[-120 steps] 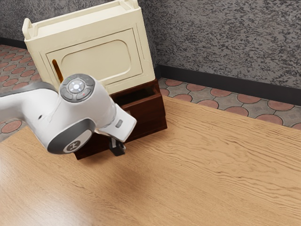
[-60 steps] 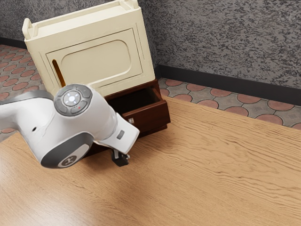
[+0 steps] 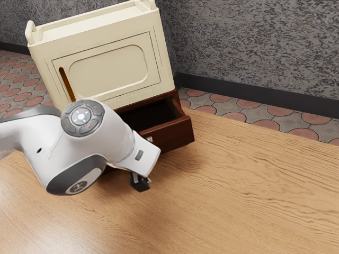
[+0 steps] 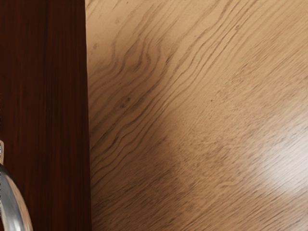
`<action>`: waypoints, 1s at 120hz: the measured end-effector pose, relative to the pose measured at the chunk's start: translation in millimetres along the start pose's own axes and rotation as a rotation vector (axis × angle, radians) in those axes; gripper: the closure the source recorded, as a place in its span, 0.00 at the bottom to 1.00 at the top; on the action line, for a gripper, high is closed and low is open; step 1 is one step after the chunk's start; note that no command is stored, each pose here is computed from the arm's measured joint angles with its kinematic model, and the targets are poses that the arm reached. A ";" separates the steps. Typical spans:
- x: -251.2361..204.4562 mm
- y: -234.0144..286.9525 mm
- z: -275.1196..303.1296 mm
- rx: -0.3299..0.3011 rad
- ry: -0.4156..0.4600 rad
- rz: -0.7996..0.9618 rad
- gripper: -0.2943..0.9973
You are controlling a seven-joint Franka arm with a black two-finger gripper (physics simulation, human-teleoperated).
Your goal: Pull the drawer handle with one arm to open the drawer
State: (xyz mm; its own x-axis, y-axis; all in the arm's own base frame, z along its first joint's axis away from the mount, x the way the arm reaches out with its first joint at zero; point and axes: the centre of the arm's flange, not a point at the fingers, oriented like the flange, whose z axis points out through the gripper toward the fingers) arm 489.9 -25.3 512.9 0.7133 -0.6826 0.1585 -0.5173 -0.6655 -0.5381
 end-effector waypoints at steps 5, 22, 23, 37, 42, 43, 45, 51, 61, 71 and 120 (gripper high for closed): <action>1.2 1.5 -0.8 -0.003 0.003 -0.009 0.23; 5.3 10.9 -3.7 -0.016 0.011 -0.034 0.23; 5.1 12.0 -4.1 -0.016 0.011 -0.035 0.23; 2.3 22.2 -11.0 -0.015 0.015 -0.049 0.24; 1.2 24.9 -14.2 -0.013 0.017 -0.054 0.25; 0.9 25.4 -14.6 -0.013 0.017 -0.055 0.25; 0.5 26.4 -15.2 -0.012 0.017 -0.057 0.25; 0.1 30.3 -17.2 -0.013 0.019 -0.062 0.25; 1.4 34.5 -19.9 -0.016 0.024 -0.074 0.24; 2.6 37.3 -21.4 -0.019 0.027 -0.086 0.24; 3.3 40.8 -32.9 -0.004 0.037 -0.130 0.29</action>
State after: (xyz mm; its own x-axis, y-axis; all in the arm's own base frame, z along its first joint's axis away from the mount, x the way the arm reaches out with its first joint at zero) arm 455.5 -64.6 518.7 0.7568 -0.6009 0.2574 -0.4233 -0.7505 -0.5075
